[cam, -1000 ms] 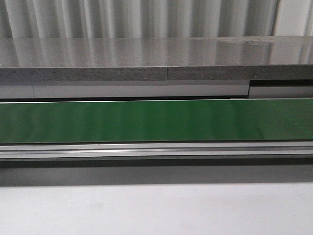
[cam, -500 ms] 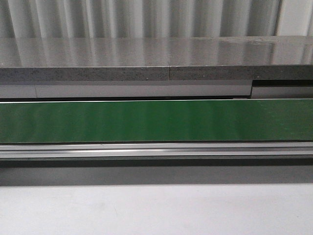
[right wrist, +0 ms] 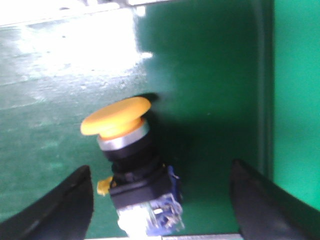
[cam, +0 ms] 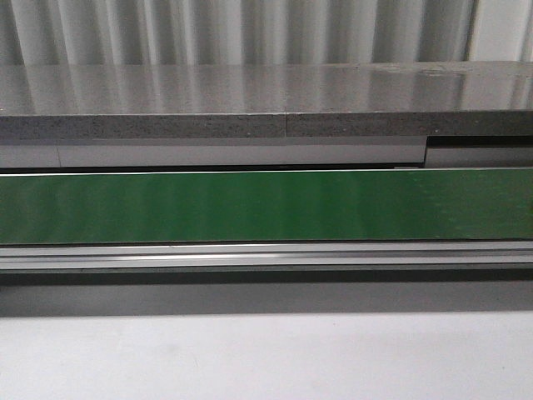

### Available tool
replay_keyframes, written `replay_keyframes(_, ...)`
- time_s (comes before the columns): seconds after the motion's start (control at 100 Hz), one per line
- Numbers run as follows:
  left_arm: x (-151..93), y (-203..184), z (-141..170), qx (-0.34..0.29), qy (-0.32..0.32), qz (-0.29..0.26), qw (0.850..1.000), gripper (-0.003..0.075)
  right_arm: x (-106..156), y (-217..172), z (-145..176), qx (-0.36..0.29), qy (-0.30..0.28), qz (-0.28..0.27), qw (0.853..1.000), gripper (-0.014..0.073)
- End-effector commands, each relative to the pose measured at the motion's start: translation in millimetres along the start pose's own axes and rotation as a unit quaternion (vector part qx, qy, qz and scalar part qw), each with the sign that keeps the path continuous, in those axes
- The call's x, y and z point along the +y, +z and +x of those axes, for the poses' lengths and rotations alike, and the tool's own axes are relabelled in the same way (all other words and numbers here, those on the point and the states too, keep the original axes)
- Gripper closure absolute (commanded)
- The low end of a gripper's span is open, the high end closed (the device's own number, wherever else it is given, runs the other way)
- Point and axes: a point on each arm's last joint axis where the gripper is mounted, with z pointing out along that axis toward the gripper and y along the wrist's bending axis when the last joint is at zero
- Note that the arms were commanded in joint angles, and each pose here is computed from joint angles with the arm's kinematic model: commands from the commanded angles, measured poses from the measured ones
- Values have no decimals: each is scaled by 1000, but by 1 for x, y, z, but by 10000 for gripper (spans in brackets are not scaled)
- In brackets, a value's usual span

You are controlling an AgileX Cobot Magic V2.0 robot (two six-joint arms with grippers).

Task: Move button from right to left

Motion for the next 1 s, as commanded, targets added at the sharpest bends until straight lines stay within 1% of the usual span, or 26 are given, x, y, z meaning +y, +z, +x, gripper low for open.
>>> replay_keyframes(0.0,-1,-2,-1,-46,-4,7,999,740,9,-41,1,-67,-54,-2,996,200)
replay_keyframes(0.04,-1,-2,-1,-46,-4,7,999,740,14,-49,4,-78,-76,-3,994,286)
replay_keyframes(0.09,-1,-2,-1,-46,-4,7,999,740,19,-58,6,-91,-99,-4,991,438)
replay_keyframes(0.11,-1,-2,-1,-46,-4,7,999,740,22,-62,8,-96,-106,-5,990,475)
replay_keyframes(0.14,-1,-2,-1,-46,-4,7,999,740,25,-66,9,-102,-114,-5,988,561)
replay_keyframes(0.19,-1,-2,-1,-46,-4,7,999,740,30,-74,12,-112,-122,-10,986,664)
replay_keyframes(0.2,-1,-2,-1,-46,-4,7,999,740,32,-75,13,-114,-123,-13,986,669)
replay_keyframes(0.23,-1,-2,-1,-46,-4,7,999,740,35,-81,15,-121,-124,-21,985,657)
replay_keyframes(0.34,-1,-2,-1,-46,-4,7,999,740,50,-98,26,-146,-131,-51,979,661)
replay_keyframes(0.54,-1,-2,-1,-46,-4,7,999,740,70,-113,56,-204,-172,-66,962,661)
replay_keyframes(0.62,-1,-2,-1,-46,-4,7,999,740,75,-112,72,-212,-185,-73,957,661)
replay_keyframes(0.72,-1,-2,-1,-46,-4,7,999,740,79,-114,91,-221,-198,-82,951,661)
replay_keyframes(0.83,-1,-2,-1,-46,-4,7,999,740,82,-120,114,-246,-213,-92,941,661)
replay_keyframes(0.99,-1,-2,-1,-46,-4,7,999,740,78,-130,148,-282,-224,-105,927,661)
